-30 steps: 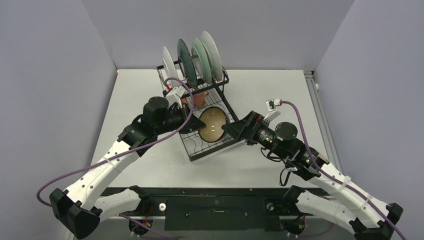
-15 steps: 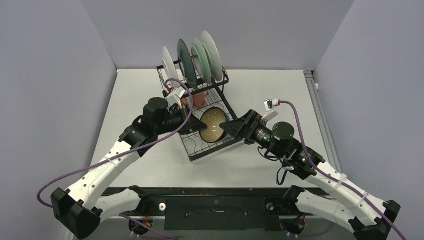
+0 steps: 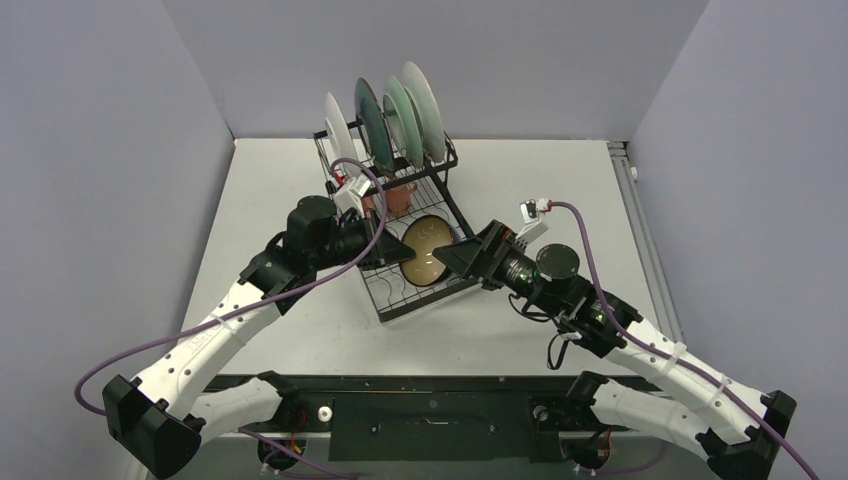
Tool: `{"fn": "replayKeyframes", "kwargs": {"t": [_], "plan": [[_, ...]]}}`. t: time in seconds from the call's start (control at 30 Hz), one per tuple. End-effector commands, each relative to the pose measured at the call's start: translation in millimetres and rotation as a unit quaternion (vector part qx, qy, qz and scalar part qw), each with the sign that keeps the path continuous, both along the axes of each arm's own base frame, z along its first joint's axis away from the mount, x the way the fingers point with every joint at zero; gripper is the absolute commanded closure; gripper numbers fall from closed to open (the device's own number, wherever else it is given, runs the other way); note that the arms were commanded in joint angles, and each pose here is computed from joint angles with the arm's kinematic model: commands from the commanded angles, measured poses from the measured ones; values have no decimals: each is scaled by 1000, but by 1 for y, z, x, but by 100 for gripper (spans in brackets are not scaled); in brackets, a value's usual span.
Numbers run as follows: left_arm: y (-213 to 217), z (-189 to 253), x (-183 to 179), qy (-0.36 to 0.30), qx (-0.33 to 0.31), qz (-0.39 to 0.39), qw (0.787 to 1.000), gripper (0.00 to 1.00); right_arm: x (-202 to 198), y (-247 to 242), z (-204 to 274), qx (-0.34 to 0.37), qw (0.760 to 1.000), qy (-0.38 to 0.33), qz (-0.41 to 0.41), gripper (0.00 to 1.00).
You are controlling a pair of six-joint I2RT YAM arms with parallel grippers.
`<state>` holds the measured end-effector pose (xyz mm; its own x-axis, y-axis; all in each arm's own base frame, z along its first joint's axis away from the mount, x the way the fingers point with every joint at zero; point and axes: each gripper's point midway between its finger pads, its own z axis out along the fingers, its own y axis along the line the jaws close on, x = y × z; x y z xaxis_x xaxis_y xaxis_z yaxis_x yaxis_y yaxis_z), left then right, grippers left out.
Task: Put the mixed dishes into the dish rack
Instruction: Insert the bowl into the dish rack.
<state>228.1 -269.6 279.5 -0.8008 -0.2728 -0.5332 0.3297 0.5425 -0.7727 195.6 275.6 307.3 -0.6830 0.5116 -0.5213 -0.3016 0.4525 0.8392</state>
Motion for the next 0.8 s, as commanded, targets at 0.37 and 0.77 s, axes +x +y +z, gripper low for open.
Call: {"fn": "replayKeyframes", "kwargs": {"t": [0.37,0.77], "plan": [[-2,46,5,-62,-44,-1,997,100,4,8,17,11,1000,-18,-9,16],[1,41,6,-59,-29,6,998,100,7,10,17,7,1000,-18,-20,24]]}}
